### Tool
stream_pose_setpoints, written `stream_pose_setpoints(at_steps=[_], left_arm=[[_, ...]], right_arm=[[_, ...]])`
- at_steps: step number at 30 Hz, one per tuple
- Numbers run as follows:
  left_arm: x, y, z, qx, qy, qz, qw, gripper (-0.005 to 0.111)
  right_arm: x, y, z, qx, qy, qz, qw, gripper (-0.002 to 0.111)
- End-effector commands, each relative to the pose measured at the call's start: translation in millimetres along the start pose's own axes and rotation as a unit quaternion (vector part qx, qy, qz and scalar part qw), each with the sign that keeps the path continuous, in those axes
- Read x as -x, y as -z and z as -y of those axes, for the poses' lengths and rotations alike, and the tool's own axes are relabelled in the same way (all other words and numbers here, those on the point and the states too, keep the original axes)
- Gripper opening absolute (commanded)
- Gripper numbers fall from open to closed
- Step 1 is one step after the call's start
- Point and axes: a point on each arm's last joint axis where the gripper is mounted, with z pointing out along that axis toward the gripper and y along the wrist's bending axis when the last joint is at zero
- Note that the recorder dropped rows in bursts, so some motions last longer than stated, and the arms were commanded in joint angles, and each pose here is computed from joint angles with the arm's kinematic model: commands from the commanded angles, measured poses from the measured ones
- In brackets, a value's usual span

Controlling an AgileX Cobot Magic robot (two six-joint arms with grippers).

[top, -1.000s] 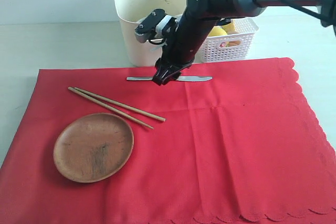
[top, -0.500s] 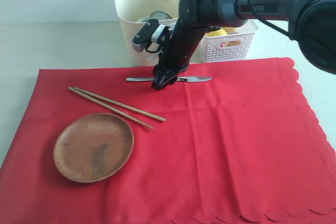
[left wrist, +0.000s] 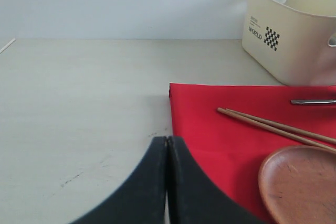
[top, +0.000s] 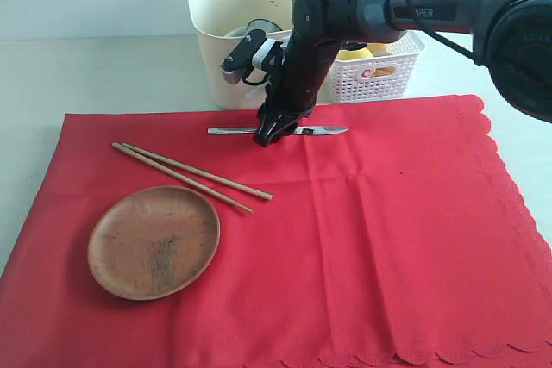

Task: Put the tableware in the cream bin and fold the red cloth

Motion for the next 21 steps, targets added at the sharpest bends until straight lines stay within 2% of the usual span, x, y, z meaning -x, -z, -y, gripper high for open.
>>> stream_pose_setpoints(at_steps=[1, 6, 18, 21], left_arm=[[0, 0, -0.3, 0.002, -0.002, 0.004, 1.0, 0.0], [0, 0, -0.3, 0.002, -0.002, 0.004, 1.0, 0.0], [0, 0, -0.3, 0.002, -0.002, 0.004, 1.0, 0.0], [0, 0, -0.3, 0.002, -0.002, 0.004, 1.0, 0.0]], right_arm=[[-11, -5, -15, 0.084, 0.032, -0.048, 0.995, 0.02], [-11, -2, -18, 0.103, 0.023, -0.051, 0.993, 0.0], [-9, 0, -17, 0.101, 0.024, -0.048, 0.993, 0.0], [-2, 19, -16, 0.092, 0.025, -0.028, 0.995, 0.0]])
